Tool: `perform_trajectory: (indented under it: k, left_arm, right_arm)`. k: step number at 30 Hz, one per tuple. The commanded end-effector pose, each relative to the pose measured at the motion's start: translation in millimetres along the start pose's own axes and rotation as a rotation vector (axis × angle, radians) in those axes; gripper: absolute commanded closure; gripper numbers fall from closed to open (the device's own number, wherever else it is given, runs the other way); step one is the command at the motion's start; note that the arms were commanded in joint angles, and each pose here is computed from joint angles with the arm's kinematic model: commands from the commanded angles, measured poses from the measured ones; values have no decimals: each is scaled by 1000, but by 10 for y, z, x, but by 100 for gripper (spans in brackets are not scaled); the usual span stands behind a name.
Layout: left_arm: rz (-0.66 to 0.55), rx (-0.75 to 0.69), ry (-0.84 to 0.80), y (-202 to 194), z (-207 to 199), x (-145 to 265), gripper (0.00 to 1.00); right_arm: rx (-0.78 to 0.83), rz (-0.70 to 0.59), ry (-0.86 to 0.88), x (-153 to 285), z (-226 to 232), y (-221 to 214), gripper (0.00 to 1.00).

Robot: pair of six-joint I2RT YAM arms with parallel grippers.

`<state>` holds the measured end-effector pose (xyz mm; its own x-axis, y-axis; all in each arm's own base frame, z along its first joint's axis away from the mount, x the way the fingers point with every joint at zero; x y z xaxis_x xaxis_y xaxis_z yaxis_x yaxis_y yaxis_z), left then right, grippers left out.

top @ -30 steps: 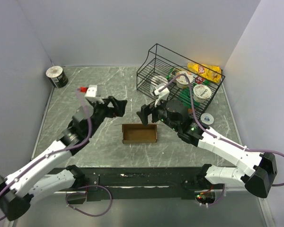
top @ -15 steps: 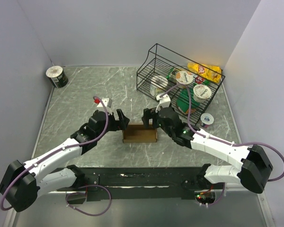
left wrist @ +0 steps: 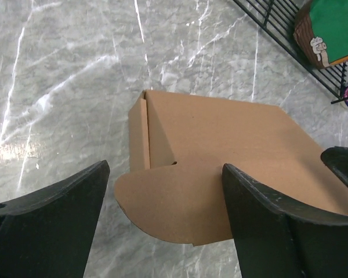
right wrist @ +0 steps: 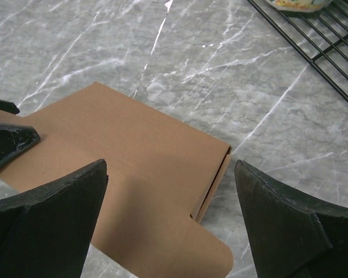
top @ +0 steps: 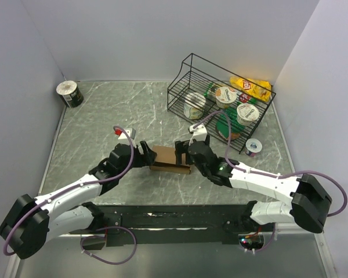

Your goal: Fold the paper box

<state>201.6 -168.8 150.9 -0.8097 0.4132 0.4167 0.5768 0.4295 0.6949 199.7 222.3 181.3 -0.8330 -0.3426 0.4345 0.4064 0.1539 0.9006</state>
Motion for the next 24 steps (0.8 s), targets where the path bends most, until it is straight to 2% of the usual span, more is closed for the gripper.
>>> perform_trajectory:
  k: [1, 9, 15, 19, 24]
  left_arm:
    - [2, 8, 19, -70, 77, -36, 17]
    - [-10, 16, 15, -97, 119, 2, 17]
    - [-90, 15, -58, 236, -169, 77, 1]
    - [-124, 17, -83, 381, -270, 140, 4]
    - [-128, 67, -81, 456, -184, 149, 4]
  right_arm:
    - [-10, -11, -69, -25, 17, -13, 3]
    - [51, 62, -115, -40, 3, -222, 3]
    - [72, 11, -68, 102, 32, 131, 0]
    - [69, -43, -28, 256, 6, 440, 0]
    - [9, -14, 54, 266, -112, 476, 0]
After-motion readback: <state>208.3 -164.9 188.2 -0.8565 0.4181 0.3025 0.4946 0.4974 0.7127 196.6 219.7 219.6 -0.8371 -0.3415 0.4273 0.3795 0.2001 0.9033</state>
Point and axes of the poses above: each gripper's point midway between its finger pads, its own x axis back along the fingers, its own z axis along the line the jaws close on, y = z × x, the point moved 8 cm from there along x, back along the fingers, and after that the axes turned 9 degrees about x, right-handed, at the moved point
